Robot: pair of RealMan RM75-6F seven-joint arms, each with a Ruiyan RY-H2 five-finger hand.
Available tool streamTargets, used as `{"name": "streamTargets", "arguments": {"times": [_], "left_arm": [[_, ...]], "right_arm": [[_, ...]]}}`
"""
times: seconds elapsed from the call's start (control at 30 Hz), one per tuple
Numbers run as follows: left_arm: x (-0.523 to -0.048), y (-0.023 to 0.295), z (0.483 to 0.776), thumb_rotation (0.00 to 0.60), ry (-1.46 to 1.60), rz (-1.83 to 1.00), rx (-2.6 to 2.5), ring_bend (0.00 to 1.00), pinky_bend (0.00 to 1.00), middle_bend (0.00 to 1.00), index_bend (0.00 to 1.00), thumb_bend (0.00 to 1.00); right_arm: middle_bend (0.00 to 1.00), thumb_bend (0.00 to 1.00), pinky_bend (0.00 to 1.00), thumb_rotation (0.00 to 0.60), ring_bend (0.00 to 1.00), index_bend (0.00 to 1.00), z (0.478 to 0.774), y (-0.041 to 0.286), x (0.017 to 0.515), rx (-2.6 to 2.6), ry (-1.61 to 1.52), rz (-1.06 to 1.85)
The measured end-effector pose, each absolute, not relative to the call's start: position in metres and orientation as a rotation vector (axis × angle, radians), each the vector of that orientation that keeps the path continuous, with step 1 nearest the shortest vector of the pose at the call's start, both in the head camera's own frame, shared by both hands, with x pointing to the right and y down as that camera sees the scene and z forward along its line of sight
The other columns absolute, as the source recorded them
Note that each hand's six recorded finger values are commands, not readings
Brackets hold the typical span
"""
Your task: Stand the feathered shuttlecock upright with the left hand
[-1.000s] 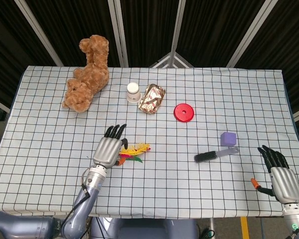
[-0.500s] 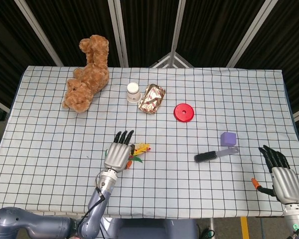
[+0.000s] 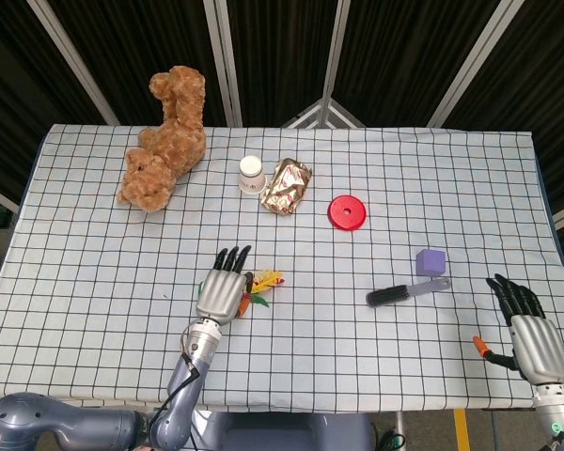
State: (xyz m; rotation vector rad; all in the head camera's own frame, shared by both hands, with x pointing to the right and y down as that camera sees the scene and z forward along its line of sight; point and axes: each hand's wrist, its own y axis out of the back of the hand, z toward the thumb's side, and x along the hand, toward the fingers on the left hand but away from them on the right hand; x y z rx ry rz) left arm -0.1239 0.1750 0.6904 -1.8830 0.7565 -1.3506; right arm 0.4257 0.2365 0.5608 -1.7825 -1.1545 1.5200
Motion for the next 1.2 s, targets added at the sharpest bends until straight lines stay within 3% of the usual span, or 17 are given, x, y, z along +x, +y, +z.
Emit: {"name": "streamTargets", "arguments": {"times": [0.37, 0.73, 1.2], "left_arm": [[-0.119, 0.178, 0.692, 0.6, 0.755, -1.336, -1.902, 0.0, 0.0, 0.02, 0.58, 0.58], [-0.121, 0.176, 0.689, 0.6, 0.774, -1.334, -1.903, 0.0, 0.0, 0.02, 0.59, 0.58], [-0.152, 0.155, 0.642, 0.6, 0.925, -1.224, -1.907, 0.0, 0.0, 0.03, 0.59, 0.58]], "right_arm": [[0.0, 0.34, 0.0, 0.6, 0.0, 0.0, 0.561, 0.236, 0.426, -1.784, -1.152, 1.521], [0.0, 0.34, 0.0, 0.6, 0.0, 0.0, 0.561, 0.236, 0.427, -1.781, -1.157, 1.523], [0.0, 0.34, 0.0, 0.6, 0.0, 0.0, 0.561, 0.236, 0.428, -1.779, -1.159, 1.529]]}}
